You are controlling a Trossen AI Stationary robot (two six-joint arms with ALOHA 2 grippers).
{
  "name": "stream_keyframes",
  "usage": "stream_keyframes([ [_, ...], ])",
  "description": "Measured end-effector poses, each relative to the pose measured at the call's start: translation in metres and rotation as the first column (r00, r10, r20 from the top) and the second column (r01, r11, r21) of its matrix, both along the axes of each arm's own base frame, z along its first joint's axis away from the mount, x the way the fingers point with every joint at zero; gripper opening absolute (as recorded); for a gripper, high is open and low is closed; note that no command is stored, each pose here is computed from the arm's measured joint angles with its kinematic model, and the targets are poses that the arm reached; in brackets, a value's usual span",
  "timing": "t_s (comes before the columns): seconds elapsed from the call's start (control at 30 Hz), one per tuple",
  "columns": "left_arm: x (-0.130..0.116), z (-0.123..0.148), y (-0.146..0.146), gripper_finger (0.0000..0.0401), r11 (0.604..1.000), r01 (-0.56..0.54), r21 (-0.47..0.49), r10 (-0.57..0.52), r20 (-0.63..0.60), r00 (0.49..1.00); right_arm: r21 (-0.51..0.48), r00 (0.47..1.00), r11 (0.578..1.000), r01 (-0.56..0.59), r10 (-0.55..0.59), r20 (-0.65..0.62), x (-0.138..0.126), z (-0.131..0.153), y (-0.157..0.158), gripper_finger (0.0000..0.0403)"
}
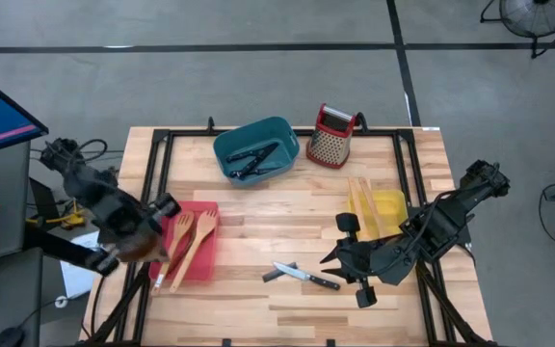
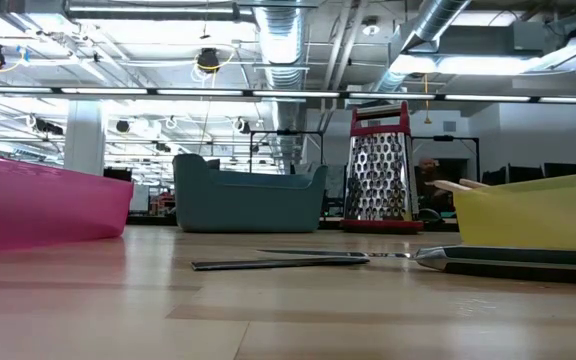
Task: Pick & Place Kitchen Items
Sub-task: Put the dark brown serving spoon into the pink bin
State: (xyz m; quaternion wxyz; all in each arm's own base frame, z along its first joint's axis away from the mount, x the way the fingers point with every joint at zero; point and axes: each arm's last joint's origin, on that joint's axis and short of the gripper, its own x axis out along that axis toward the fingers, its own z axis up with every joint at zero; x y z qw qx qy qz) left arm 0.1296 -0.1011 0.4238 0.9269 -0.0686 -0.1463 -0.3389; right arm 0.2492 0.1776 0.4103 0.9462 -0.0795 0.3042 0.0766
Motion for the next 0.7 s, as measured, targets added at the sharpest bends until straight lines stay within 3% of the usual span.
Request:
stream_keyframes([
  [0.27,0.044,-0.033,-0.033,0.0014,0.996,-0.007,0.090,0.024,-0.189,0.982,0.014,1.000,1.000,0.014,-0.014,-0.009,0.000,-0.001,0.000,0.0087],
  [0.47,0.078,-0.070,-0.052,0.0014,0.962,-0.177,0.208,0.239,-0.328,0.914,0.024,0.999,0.999,0.029,-0.028,-0.024,-0.001,-0.002,-0.001,0.0087],
  [0.57,0.090,-0.088,-0.056,0.0014,0.895,-0.327,0.302,0.425,-0.360,0.830,0.028,0.999,0.999,0.032,-0.031,-0.025,-0.001,-0.002,-0.001,0.0087],
  [0.7,0.099,-0.108,-0.056,0.0014,0.748,-0.495,0.442,0.650,-0.340,0.679,0.028,0.999,0.999,0.032,-0.031,-0.025,-0.001,-0.002,-0.001,0.0087],
])
